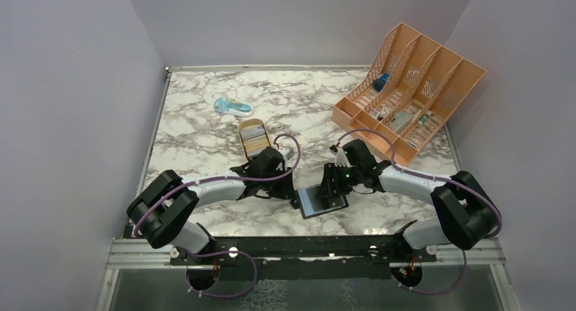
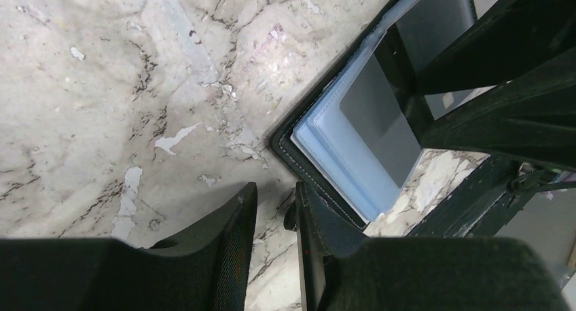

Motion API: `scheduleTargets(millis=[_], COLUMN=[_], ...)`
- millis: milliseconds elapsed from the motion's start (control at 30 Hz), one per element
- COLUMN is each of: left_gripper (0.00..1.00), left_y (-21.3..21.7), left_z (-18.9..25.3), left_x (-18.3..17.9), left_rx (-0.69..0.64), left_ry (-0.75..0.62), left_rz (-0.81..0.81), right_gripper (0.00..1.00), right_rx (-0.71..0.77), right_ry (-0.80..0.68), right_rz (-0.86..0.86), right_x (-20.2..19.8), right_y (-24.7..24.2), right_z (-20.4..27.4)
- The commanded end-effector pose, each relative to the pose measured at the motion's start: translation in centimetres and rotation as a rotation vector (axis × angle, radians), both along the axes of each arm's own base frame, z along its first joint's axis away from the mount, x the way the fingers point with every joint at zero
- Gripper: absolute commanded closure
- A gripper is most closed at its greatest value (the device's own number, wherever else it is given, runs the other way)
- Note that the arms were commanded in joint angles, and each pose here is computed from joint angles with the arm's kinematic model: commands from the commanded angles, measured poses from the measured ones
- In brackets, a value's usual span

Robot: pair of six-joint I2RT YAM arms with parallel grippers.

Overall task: Put the credit cards into the card holder
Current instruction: Insert the credit card into the card holder.

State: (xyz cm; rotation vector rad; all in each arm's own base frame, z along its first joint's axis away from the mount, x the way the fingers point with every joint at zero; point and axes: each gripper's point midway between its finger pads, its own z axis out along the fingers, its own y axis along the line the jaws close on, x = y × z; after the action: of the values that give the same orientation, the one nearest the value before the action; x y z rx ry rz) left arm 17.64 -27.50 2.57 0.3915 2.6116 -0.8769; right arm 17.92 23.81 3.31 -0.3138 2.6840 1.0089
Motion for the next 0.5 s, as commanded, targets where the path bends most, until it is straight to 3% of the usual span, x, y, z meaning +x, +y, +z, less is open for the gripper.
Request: scheduleTargets(millis=[0, 467], left_gripper=[0.70, 0.71], left_y=[-1.1, -1.6], left_z=[0.5, 0.3], left_x=[0.1, 0.5], left_rx=[-0.053, -0.064], left_ry=[-0.012, -0.019], left_rz=[-0.013, -0.015], right_gripper=[0.55, 0.56], right_rx=[0.034, 0.163], right_ry=[0.031, 0.093], right_rz=[0.026, 0.049], right_x=[-0.9, -2.3], right_y=[0.7, 2.3], right_z=[-0.6, 0.8])
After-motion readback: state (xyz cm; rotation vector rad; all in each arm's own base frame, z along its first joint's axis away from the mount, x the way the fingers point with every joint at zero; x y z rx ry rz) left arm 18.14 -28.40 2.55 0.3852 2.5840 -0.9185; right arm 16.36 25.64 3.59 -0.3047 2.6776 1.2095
